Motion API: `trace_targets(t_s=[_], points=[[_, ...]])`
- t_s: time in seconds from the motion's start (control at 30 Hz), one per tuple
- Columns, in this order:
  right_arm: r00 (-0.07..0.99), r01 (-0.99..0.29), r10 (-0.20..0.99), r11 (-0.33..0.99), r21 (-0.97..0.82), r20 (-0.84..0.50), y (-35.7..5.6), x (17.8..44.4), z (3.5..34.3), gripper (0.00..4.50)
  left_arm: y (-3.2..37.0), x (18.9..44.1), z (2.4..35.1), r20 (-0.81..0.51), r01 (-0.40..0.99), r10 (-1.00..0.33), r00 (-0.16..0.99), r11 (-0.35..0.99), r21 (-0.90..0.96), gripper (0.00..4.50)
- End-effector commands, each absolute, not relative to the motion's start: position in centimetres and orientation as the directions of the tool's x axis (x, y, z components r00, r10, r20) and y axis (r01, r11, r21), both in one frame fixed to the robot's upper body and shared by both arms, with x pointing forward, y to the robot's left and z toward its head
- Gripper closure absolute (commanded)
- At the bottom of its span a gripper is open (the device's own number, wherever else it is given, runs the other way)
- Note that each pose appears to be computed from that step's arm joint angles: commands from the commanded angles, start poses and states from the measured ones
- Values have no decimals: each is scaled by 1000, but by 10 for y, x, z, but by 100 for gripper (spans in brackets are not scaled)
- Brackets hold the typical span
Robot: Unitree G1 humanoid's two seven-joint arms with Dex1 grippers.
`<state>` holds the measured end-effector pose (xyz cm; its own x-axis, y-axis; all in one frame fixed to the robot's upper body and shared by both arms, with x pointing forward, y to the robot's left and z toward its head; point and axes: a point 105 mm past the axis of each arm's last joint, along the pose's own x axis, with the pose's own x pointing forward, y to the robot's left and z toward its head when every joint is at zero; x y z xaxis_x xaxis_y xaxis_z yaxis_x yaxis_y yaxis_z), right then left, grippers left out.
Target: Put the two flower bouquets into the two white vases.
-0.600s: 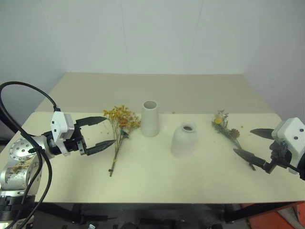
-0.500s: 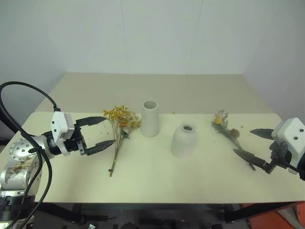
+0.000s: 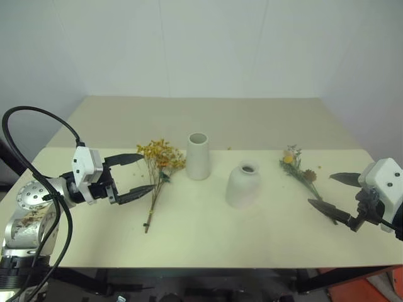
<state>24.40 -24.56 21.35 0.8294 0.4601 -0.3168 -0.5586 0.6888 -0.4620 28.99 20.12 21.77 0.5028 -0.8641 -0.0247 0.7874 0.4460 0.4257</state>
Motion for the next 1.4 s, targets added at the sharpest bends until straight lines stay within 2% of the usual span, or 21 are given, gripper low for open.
trace_targets(t_s=[0.03, 0.2, 0.5, 0.8, 1.0, 1.17, 1.27, 1.4], points=[[841, -540, 441, 700, -466, -313, -253, 244, 217, 0, 186, 286, 232, -5, 783, -894, 448, 390, 485, 4], [848, -511, 366, 757, -408, -383, -271, 257, 196, 0, 152, 276, 245, -4, 806, -949, 317, 267, 529, 4], [832, -479, 272, 790, -381, -483, -294, 310, 165, 0, 79, 280, 246, -15, 833, -990, 139, 109, 542, 4], [790, -462, 227, 831, -310, -569, -306, 361, 141, 0, 48, 291, 233, -38, 839, -991, 125, 86, 537, 4], [774, -421, 212, 876, -236, -596, -314, 378, 132, 0, 38, 291, 230, -45, 838, -993, 107, 66, 542, 4], [758, -406, 231, 899, -165, -610, -315, 382, 131, 0, 38, 288, 225, -53, 839, -993, 103, 58, 541, 4], [753, -410, 249, 902, -138, -609, -314, 383, 131, 58, 39, 287, 223, -57, 838, -992, 109, 61, 542, 0], [753, -402, 253, 908, -120, -608, -314, 384, 132, 187, 41, 289, 222, -57, 835, -991, 119, 69, 545, 0]])
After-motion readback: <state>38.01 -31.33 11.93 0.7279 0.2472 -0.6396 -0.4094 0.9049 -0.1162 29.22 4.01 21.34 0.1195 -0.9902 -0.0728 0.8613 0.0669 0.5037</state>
